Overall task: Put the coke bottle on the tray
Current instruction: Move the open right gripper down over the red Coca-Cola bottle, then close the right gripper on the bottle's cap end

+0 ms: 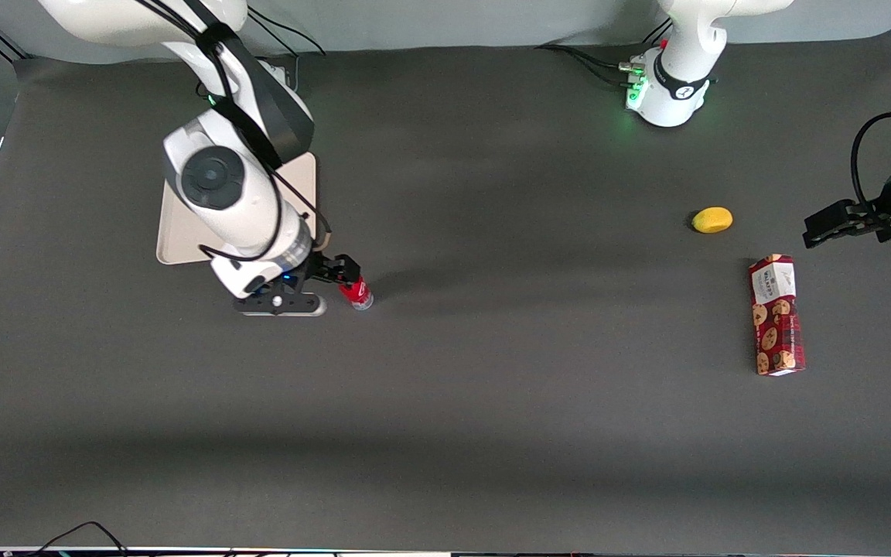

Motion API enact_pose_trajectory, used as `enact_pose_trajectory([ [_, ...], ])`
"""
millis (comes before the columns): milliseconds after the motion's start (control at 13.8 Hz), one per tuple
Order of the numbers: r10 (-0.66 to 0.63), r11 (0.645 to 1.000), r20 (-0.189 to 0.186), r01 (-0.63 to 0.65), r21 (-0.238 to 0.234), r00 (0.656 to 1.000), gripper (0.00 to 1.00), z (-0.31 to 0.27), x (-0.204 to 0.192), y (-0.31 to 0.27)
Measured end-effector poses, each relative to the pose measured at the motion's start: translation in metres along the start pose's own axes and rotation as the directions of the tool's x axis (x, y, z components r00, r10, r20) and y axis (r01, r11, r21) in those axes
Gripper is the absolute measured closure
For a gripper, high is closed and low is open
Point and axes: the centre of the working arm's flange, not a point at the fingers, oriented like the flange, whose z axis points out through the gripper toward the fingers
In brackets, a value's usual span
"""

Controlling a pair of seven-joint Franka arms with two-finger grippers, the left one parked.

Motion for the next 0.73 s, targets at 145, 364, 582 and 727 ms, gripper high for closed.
enact_pose_trajectory([
  [145, -0.015, 1.000, 0.010, 0.015, 0.004, 1.000, 0.00, 0.029, -0.012, -0.002],
  [364, -0.029, 1.000, 0.019, 0.029, 0.009, 0.999, 0.00, 0.064, -0.031, -0.001],
  [582, -0.038, 0.999, 0.040, 0.038, -0.007, 0.998, 0.00, 0.083, -0.045, 0.003],
  [727, -0.040, 0.999, 0.043, 0.040, -0.018, 0.998, 0.00, 0.085, -0.050, 0.005],
])
